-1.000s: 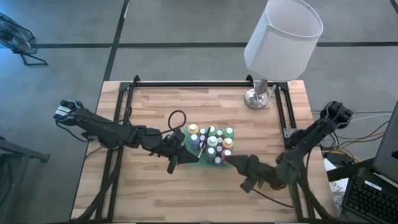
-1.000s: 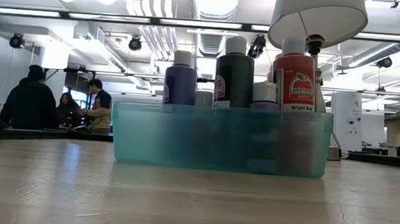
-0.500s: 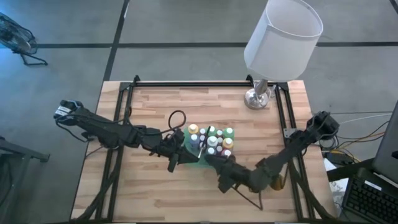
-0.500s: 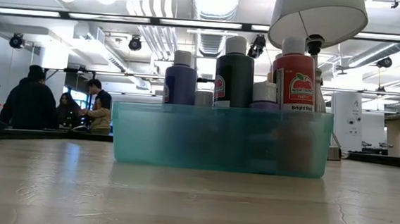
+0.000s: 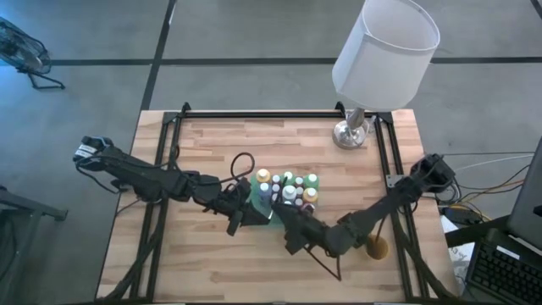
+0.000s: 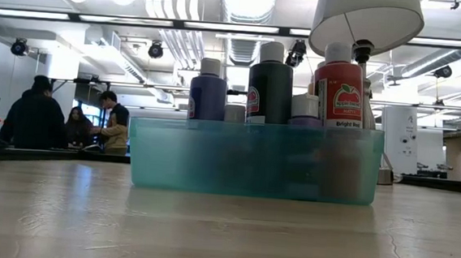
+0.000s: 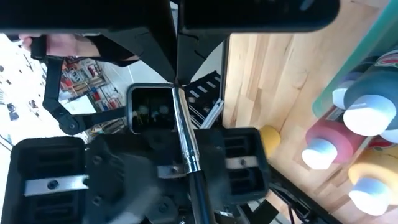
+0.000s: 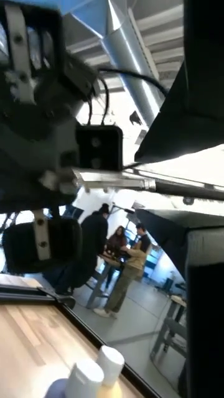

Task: Pick & Place Paint Supplies
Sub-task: Put the silver paintbrush into the yellow cup

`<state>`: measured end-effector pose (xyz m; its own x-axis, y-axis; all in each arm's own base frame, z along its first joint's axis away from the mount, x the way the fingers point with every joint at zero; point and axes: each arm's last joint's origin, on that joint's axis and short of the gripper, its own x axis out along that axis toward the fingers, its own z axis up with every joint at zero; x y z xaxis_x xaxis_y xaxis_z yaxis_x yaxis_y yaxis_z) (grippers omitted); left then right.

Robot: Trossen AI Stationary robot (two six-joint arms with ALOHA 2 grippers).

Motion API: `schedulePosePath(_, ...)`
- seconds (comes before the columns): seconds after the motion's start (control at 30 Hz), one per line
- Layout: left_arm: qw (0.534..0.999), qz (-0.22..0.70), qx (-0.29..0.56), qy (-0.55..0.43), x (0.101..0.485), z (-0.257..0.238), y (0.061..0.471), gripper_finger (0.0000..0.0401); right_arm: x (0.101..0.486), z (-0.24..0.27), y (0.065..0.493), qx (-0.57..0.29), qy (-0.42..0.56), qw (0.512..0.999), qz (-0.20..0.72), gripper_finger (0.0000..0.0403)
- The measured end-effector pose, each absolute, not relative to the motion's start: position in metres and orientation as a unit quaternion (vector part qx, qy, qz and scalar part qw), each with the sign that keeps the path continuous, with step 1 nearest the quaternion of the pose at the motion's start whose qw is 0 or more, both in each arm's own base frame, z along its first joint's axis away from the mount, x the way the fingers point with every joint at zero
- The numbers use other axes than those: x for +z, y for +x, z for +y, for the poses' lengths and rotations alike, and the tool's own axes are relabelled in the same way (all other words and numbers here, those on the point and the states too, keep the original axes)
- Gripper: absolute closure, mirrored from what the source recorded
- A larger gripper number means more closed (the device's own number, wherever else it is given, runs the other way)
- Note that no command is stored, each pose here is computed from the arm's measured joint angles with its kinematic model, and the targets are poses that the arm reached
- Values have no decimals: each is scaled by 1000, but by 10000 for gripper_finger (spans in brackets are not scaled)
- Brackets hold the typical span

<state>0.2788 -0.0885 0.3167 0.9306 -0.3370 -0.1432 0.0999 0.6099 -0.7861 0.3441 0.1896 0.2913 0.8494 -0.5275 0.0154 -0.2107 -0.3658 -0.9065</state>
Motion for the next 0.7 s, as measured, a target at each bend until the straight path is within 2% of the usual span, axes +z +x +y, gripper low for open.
schedulePosePath(0.27, 884, 144, -132, -424, 317, -89, 279, 401, 290, 177, 351, -163, -806, 515, 242, 318)
schedulePosePath(0.43, 896, 142, -133, -400, 316, -89, 279, 394, 290, 172, 354, -175, -788, 538, 242, 372)
schedulePosePath(0.63, 921, 125, -121, -349, 316, -88, 279, 356, 290, 171, 353, -186, -780, 539, 257, 383)
schedulePosePath(0.7, 928, 120, -122, -330, 317, -88, 279, 336, 291, 171, 352, -195, -766, 556, 258, 383)
